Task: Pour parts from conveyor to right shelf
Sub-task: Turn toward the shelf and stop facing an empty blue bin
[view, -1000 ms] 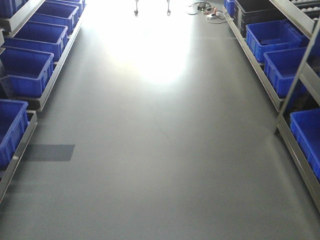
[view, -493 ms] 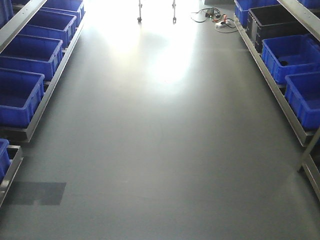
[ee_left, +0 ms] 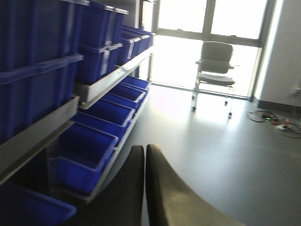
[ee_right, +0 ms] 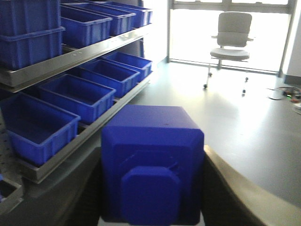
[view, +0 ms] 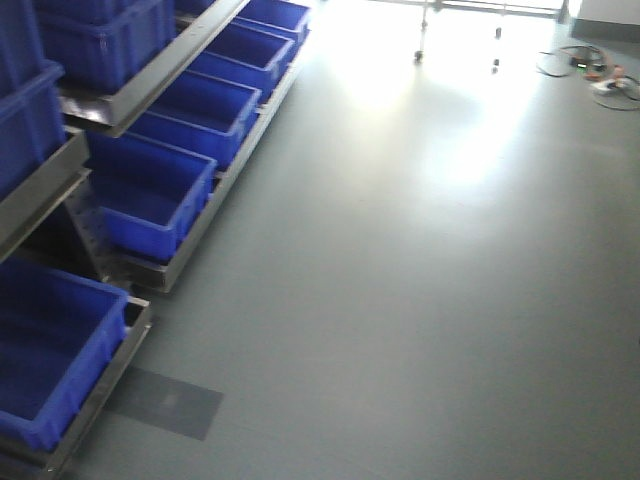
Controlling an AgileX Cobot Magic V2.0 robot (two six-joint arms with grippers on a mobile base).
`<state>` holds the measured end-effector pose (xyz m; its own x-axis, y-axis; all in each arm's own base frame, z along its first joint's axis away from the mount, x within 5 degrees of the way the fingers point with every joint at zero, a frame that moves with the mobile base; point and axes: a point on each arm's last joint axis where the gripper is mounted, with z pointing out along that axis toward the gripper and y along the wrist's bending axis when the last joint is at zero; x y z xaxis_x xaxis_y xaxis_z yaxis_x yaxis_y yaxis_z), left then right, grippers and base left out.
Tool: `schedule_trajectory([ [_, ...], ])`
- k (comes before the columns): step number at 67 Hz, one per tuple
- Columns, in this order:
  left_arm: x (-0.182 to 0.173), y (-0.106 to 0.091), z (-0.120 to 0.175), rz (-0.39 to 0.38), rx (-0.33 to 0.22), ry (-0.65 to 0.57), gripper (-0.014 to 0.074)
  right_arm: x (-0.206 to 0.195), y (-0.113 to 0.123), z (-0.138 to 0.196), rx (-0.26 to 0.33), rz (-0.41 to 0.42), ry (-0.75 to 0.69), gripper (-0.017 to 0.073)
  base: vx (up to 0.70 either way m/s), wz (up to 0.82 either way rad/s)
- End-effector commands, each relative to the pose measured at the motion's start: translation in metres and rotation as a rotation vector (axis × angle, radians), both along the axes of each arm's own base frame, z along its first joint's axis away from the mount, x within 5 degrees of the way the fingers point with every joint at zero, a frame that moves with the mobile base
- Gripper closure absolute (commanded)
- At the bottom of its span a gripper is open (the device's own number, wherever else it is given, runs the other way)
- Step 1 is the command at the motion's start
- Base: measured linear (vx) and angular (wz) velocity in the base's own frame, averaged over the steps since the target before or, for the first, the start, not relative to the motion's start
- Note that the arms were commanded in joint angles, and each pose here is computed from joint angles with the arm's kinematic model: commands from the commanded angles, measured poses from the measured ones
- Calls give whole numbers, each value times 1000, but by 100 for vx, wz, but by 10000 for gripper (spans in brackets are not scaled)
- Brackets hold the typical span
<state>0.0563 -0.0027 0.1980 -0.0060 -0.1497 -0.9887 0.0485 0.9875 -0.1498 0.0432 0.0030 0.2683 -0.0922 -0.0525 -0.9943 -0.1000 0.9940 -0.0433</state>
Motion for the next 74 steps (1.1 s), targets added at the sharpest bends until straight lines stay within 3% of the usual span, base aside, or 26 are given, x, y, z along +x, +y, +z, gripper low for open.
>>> schedule_trajectory([
  [1, 0, -1, 0, -8, -16, -60, 600, 0, 0, 15, 1, 6, -91, 564, 34, 97],
  [34, 0, -1, 0, -8, -16, -60, 600, 0, 0, 15, 1, 6, -91, 564, 24, 102],
  [74, 0, -1, 0, -8, -16, -60, 600, 0, 0, 15, 1, 6, -91, 564, 15, 78],
])
